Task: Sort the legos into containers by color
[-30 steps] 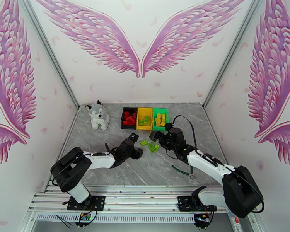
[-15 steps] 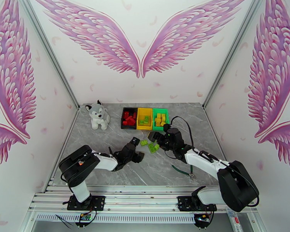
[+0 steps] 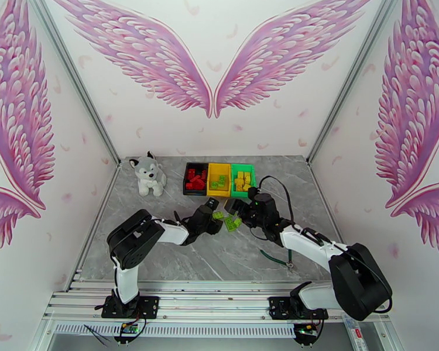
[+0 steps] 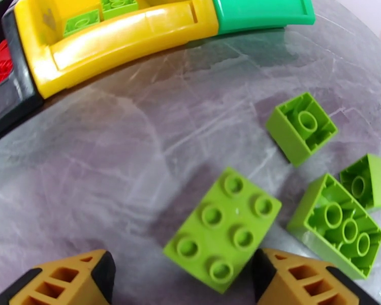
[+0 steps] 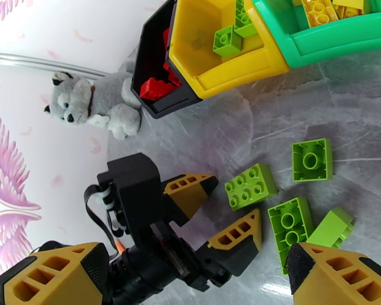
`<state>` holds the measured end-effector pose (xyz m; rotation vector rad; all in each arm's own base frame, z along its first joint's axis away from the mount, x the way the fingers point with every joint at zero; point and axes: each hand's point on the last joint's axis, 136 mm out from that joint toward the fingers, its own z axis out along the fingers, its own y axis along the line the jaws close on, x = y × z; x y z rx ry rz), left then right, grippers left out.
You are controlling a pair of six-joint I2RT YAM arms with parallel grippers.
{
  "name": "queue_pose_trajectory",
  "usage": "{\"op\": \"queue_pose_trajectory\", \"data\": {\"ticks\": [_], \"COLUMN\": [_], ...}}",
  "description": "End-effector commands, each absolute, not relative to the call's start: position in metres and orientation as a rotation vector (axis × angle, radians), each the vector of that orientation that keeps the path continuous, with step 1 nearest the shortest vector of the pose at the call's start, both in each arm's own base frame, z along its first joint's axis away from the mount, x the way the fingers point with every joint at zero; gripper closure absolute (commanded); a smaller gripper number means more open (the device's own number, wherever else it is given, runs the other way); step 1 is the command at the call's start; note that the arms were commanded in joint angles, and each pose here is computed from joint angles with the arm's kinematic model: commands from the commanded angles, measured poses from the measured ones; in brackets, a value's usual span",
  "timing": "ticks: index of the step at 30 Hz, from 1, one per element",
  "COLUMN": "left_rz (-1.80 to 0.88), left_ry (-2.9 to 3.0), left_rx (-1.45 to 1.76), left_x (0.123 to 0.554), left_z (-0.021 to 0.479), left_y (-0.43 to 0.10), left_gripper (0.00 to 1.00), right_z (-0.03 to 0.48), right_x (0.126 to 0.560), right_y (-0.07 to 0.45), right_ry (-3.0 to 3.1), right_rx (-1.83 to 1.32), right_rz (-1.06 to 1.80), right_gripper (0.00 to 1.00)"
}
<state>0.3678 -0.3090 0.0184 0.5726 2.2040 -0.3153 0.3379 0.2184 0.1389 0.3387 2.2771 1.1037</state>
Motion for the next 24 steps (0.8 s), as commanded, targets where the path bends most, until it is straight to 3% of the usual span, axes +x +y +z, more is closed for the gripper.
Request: {"op": "queue_pose_trajectory", "data": {"ticks": [1, 10, 24], "left_rz": [-0.291, -0.257, -0.392], "left_ry": [2.255, 2.26, 2.114], "left_rx": [0.639, 0.665, 0.568], "left_x": [0.366, 0.368, 0.366], "left_z": [0.004, 0.004, 0.085], "left_y": [-0.311, -0.312, -0.308], "left_gripper": [0.29, 0.6, 0.66], "right_z": [0.162, 0.159, 0.16], "right_x": [0.347, 0.349, 0.349], "right_y": [0.222, 0.222, 0.22], "right_ry": [2.211, 2.218, 2.211], "right_rx": [0.314, 0.323, 0.328], "right_rz": [1.151, 1.177, 1.172], "right_gripper": [0.01, 0.01, 0.01]}}
